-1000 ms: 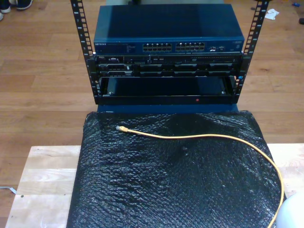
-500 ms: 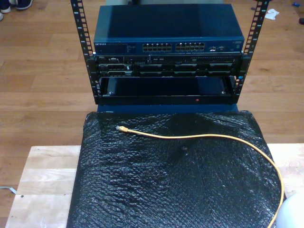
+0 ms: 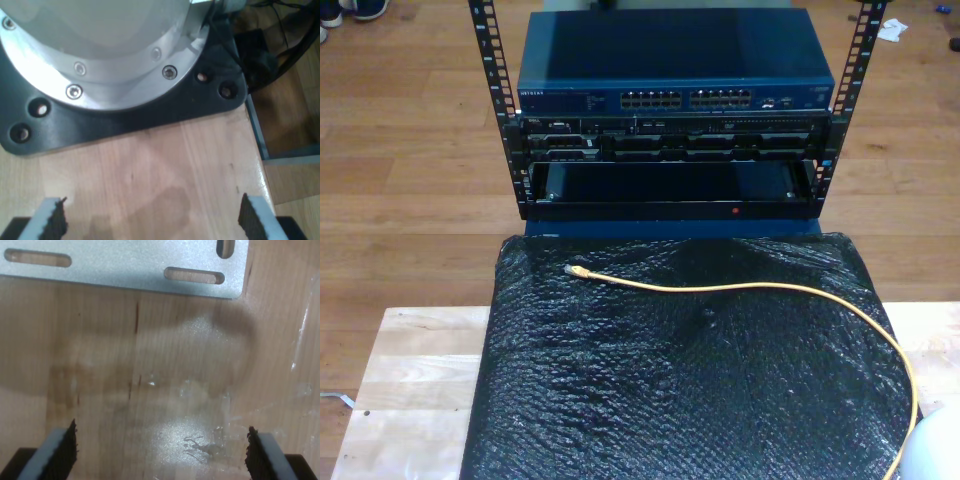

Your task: Grab the cable and plug it in

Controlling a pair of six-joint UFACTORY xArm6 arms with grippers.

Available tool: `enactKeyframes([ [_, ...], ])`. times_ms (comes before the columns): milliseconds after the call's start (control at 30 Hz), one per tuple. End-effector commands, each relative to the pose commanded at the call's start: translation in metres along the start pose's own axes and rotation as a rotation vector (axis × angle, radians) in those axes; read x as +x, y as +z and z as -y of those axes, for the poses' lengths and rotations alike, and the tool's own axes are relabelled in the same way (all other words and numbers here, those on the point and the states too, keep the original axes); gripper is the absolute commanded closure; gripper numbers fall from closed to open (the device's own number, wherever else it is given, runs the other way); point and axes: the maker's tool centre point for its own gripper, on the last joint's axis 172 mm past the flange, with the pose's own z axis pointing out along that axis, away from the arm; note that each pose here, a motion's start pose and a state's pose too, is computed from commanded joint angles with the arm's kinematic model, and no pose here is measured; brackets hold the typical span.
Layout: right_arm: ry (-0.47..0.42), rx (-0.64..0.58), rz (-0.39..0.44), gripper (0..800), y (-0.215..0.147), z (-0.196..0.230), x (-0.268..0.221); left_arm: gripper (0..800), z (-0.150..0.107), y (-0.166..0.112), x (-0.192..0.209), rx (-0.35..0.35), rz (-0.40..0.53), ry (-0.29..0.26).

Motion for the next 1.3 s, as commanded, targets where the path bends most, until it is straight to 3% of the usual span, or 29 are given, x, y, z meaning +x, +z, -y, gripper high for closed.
enactKeyframes([
  [733,-0.011,0.003,-0.004,1,-0.005,0.0,-0.002,0,0.0,-0.001,0.002,0.0,-0.009,-0.008],
  [1067,-0.006,-0.018,-0.076,1,-0.038,-0.007,0.001,0,-0.003,-0.013,0.01,-0.005,-0.043,-0.017],
  [1300,0.061,-0.025,-0.107,1,-0.084,-0.014,-0.004,0,-0.005,-0.031,0.005,-0.008,-0.014,-0.038],
])
